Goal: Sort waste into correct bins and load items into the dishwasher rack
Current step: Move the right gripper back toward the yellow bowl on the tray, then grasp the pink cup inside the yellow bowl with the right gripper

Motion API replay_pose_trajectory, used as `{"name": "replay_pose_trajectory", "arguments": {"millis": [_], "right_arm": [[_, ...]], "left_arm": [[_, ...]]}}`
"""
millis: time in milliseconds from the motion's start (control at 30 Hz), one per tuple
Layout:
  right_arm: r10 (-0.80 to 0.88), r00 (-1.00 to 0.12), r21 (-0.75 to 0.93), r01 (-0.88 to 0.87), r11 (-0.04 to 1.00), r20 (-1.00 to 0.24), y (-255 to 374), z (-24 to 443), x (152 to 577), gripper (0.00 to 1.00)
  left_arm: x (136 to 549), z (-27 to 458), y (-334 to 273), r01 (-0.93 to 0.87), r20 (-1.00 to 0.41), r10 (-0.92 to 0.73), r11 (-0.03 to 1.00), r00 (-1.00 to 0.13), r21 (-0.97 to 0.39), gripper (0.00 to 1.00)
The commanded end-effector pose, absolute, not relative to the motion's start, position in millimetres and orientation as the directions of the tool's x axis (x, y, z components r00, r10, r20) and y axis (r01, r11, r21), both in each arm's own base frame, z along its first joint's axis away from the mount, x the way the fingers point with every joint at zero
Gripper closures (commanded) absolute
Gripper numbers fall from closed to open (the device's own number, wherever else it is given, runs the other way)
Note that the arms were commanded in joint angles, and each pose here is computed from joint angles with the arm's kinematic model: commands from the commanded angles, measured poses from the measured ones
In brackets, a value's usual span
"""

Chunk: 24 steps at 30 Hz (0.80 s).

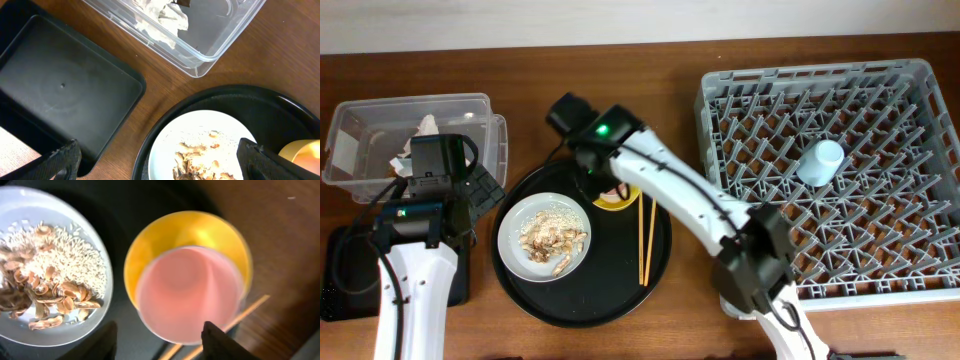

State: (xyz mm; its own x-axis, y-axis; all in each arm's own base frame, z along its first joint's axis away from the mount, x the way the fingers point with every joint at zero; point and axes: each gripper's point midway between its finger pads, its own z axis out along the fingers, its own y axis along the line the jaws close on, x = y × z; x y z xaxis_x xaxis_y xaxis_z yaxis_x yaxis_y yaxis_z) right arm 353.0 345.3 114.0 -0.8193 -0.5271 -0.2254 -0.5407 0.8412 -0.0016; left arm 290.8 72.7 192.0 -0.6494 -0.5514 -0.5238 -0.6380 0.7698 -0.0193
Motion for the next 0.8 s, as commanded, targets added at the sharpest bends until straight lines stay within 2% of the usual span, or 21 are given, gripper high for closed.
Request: {"name": "replay_pose_trajectory", "arguments": {"millis": [0, 100, 400, 567, 667, 767], "right_arm": [[-0.530, -0.817, -0.042, -0.535, 0.844, -0.228, 353.9, 105.0, 349.3, 0.54], [-0.537, -0.812, -0.043, -0.543, 0.839, -0.228, 362.5, 92.8, 346.2, 0.61], [-0.546, -0.806, -0.138, -0.528, 0.838, -0.229, 350.6, 68.2, 353.1, 0.58], [-0.549, -0.804, -0.134, -0.532, 0.836, -0.227, 352.5, 66.7, 350.6, 0.74], [-0.528, -0.816, -0.126, -0.513, 0.849, -0.237, 351.3, 74.4, 350.8, 0.96], [-0.523, -0.815, -0.138, -0.505, 0.852, -0.249, 347.6, 97.0, 353.7, 0.96]], "left_arm": [[291.5, 199.7, 74.0, -0.644, -0.540, -0.557, 0.764, -0.631, -0.036, 0.01], [291.4, 199.7, 74.0, -0.644, -0.540, -0.557, 0.764, -0.631, -0.036, 0.01], [291.4, 199.7, 74.0, -0.644, -0.540, -0.557, 0.764, -0.631, -0.036, 0.01], [291.4, 199.7, 74.0, -0.644, -0.540, -0.557, 0.764, -0.631, -0.036, 0.01], [291.5, 199.7, 74.0, -0.644, -0.540, -0.557, 0.764, -0.631, -0.036, 0.01], [291.5, 199.7, 74.0, -0.644, -0.540, -0.557, 0.764, -0.631, -0.036, 0.01]]}}
